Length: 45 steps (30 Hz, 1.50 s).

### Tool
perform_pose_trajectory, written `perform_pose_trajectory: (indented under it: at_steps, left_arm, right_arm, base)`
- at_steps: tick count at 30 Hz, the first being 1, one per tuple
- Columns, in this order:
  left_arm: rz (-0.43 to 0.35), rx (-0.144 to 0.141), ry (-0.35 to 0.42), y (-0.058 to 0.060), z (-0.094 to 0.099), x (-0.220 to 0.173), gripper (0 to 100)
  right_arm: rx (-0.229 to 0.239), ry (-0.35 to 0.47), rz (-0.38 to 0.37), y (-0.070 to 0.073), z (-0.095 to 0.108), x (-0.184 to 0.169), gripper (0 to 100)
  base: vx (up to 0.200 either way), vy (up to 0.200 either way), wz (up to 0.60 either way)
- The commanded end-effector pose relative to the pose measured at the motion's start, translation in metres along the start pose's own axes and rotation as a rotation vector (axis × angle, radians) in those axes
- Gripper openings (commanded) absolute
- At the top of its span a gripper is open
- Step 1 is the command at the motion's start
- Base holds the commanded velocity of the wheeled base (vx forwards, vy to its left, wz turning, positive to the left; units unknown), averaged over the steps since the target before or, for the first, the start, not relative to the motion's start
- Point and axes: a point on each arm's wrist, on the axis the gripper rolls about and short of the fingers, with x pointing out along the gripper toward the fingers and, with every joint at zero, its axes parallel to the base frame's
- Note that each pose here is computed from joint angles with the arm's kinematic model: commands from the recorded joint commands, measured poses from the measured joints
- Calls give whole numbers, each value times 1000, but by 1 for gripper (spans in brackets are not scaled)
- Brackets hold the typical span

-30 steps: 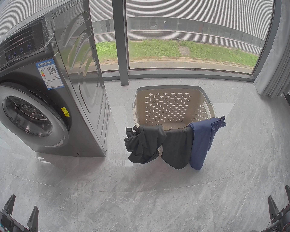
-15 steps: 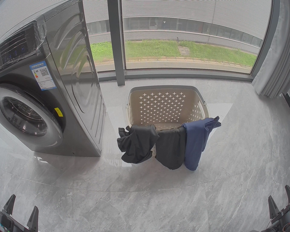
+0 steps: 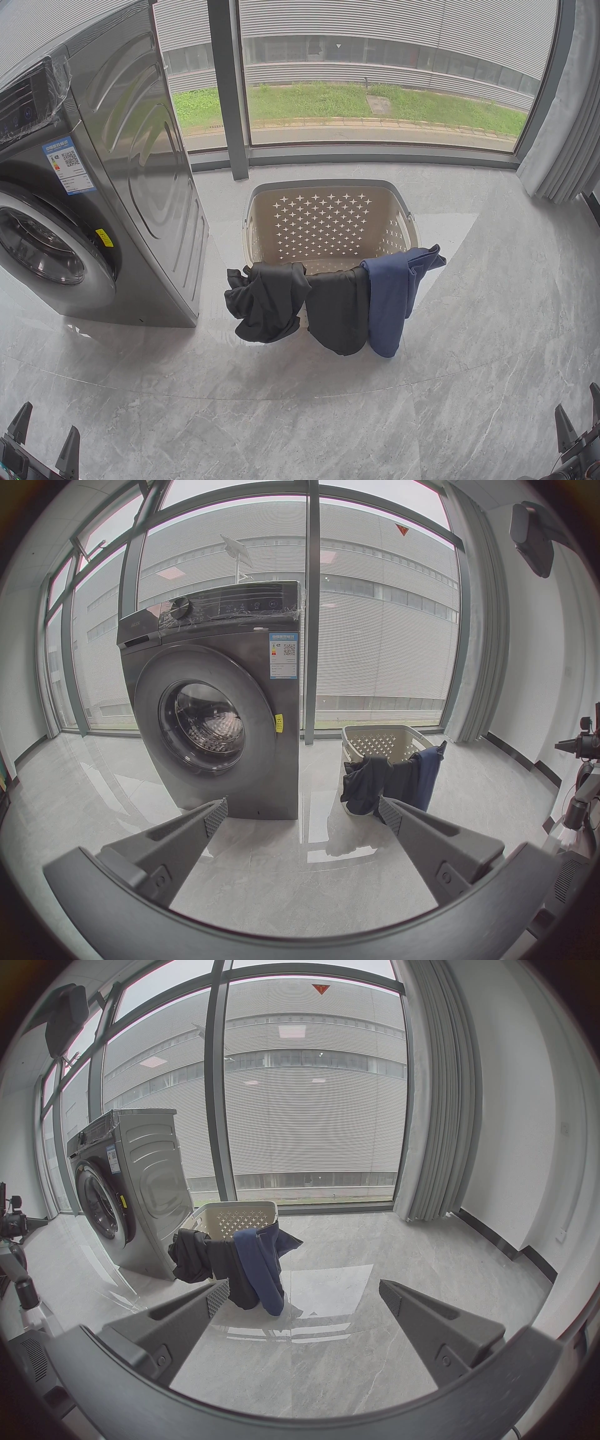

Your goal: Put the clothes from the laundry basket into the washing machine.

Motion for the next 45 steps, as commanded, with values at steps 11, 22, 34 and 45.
perform_pose_trajectory:
  at_steps: [11,22,34,45]
  left_arm:
    - [1,-1,1,0,-5,0,100]
    - [1,-1,2,0,-5,0,100]
    - [1,-1,1,0,-5,0,100]
    - [1,-1,1,0,-5,0,100]
  right_arm:
    - [0,5,1,0,-5,0,100]
    - [0,5,1,0,-5,0,100]
    - [0,5,1,0,-5,0,100]
    - [0,5,1,0,-5,0,100]
  base:
    - [200,0,0]
    - [73,0,0]
    - [0,-117,0]
    - [0,-91,0]
